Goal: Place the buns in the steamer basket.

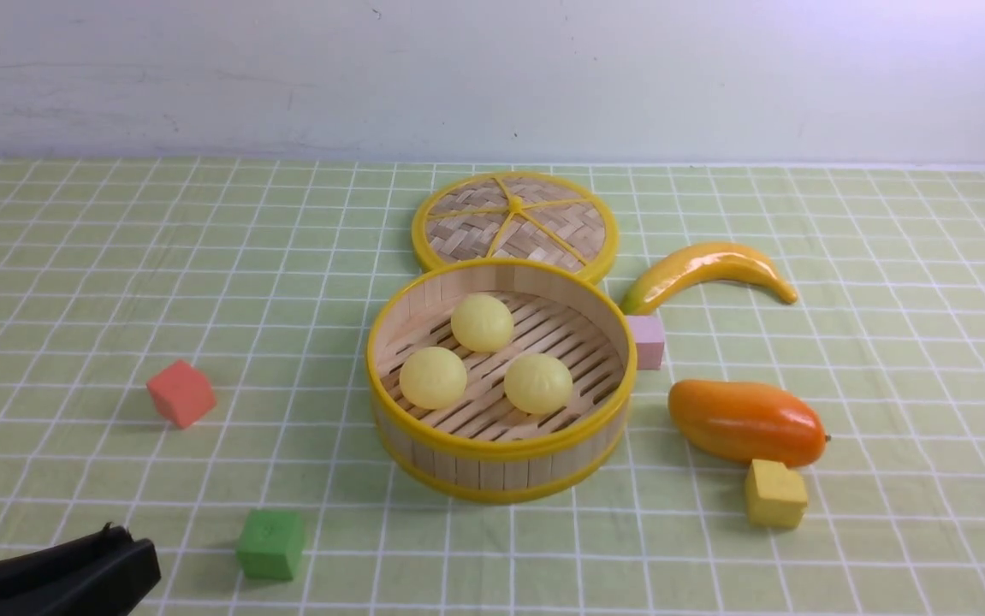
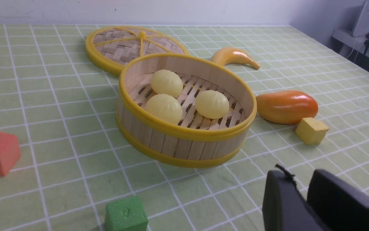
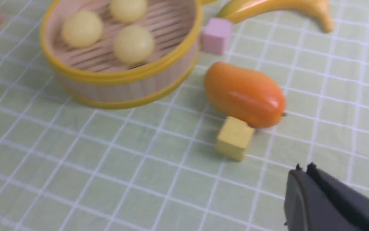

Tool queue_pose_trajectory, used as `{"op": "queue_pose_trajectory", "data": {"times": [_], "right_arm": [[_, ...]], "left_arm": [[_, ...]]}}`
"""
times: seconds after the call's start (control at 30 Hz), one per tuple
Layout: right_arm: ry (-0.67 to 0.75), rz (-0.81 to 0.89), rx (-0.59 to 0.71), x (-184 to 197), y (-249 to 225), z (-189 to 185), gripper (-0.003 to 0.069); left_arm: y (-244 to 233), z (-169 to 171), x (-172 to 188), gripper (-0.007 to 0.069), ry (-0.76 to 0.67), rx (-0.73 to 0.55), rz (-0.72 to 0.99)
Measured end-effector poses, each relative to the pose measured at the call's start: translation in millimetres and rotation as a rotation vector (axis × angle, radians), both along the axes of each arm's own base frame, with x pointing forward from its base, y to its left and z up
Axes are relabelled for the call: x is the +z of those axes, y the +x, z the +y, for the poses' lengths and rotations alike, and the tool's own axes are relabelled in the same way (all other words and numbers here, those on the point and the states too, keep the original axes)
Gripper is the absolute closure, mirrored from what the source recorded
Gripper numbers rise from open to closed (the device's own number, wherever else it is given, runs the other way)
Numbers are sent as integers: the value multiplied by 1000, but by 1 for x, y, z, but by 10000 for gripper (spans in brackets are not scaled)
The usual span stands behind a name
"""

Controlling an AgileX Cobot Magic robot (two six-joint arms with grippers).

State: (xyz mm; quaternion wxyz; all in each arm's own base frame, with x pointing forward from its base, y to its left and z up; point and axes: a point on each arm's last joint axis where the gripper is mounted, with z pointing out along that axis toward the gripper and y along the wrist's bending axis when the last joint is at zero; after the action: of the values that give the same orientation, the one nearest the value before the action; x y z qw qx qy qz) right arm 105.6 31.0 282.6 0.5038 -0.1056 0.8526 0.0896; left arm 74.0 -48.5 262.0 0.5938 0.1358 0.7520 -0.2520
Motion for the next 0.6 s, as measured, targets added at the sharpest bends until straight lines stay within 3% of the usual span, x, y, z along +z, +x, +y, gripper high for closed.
{"op": "queue_pose_trajectory", "data": {"times": [0.07, 0.27, 0.6], "right_arm": [[-1, -116, -69, -34, -24, -13, 679], [-16, -203, -159, -105, -52, -24, 679], [26, -187, -183, -109, -54, -25, 677]], "left_arm": [[0, 0, 0, 498, 0, 0, 0], [0, 0, 0, 495, 1, 0, 2], [0, 0, -1, 481, 4, 0, 6]]}}
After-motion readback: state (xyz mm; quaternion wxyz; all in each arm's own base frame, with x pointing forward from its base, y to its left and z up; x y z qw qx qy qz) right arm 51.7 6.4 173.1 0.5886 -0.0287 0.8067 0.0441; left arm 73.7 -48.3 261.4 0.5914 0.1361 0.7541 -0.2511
